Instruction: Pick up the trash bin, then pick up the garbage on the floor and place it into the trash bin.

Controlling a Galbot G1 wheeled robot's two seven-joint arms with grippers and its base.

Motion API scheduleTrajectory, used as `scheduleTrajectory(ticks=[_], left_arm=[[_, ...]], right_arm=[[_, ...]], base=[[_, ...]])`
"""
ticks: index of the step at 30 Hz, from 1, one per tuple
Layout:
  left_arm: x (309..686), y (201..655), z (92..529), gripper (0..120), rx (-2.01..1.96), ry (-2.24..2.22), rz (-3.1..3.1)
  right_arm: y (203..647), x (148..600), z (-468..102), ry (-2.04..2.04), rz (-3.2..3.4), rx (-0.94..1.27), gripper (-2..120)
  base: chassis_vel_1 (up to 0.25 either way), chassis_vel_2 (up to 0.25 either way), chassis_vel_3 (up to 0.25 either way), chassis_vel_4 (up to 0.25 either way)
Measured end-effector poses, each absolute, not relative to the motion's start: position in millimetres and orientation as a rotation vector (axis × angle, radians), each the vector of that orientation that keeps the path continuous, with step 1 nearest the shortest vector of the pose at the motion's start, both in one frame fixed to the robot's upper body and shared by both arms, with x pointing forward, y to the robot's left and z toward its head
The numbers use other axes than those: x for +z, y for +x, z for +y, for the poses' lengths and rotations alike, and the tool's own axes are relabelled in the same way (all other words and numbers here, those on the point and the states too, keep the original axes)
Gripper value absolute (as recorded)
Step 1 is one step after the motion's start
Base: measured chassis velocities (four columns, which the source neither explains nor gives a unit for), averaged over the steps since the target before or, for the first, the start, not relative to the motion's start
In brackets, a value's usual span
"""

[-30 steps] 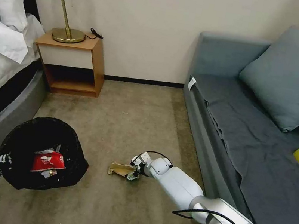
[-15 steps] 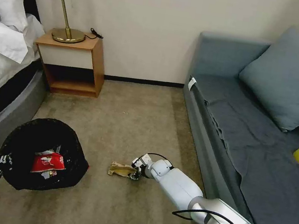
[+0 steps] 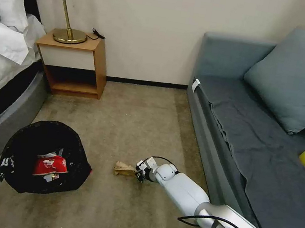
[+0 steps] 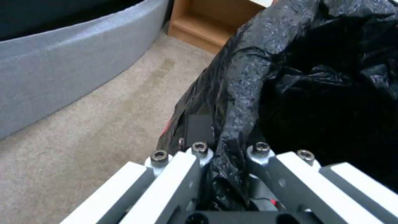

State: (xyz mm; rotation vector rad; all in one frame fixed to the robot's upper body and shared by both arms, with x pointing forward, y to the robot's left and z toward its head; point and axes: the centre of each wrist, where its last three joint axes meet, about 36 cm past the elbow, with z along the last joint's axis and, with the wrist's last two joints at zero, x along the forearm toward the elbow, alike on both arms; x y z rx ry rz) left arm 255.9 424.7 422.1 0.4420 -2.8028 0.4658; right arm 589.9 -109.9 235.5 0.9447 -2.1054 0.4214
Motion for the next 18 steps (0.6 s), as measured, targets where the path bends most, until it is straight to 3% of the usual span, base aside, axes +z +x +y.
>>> scheduleTrajectory(ticks=[5,18], left_arm=[[421.2,256.6,421.6,4,0.469,0.430,-2.800],[417.0,261.4,405.8,4,0.468,0.386,-2.794]], right_arm=[[597.9,264.3,-120.2,0.914,-2.197,0.354,0],[592.4,418.2,-144.6,1.063,-2.570,0.277,0]], base=[[0.000,0.000,0.000,0.000],[0.000,0.000,0.000,0.000]])
